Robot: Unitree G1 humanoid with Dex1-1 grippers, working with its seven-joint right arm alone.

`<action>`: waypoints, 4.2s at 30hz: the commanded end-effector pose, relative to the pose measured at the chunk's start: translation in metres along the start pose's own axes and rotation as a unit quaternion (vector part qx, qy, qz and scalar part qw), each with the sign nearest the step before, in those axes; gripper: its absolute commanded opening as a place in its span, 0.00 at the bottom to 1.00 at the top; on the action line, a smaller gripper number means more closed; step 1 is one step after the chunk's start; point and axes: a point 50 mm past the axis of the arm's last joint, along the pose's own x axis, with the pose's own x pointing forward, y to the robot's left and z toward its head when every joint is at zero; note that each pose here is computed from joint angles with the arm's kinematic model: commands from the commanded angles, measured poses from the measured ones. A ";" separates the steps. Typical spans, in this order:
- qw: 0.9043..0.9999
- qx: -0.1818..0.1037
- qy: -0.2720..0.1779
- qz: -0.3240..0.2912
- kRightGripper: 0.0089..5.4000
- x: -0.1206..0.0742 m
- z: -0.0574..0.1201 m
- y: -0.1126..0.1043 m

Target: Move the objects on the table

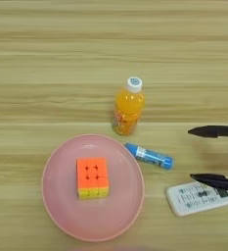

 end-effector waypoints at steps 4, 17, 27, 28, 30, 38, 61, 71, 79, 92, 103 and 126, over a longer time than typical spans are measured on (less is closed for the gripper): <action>0.997 -0.031 0.070 0.018 0.99 -0.017 0.010 -0.006; 0.985 -0.068 0.149 0.059 0.99 -0.006 -0.011 0.000; 0.980 -0.091 0.168 0.058 0.99 0.005 -0.023 0.001; 0.980 -0.091 0.169 0.058 0.98 0.006 -0.024 0.001; 0.980 -0.089 0.171 0.058 0.93 0.007 -0.026 0.001; 0.981 -0.090 0.167 0.050 0.72 0.009 -0.028 -0.001; 0.994 -0.105 0.003 -0.037 0.54 0.005 0.026 -0.027; 0.981 -0.109 0.055 -0.150 0.54 0.016 0.012 -0.052; 0.978 -0.116 0.079 -0.152 0.54 0.023 0.003 -0.053; 0.974 -0.107 0.114 -0.165 0.54 0.028 -0.010 -0.055; 0.974 -0.103 0.115 -0.165 0.78 0.029 -0.012 -0.054; 0.972 -0.122 -0.032 -0.196 1.00 0.026 0.036 -0.064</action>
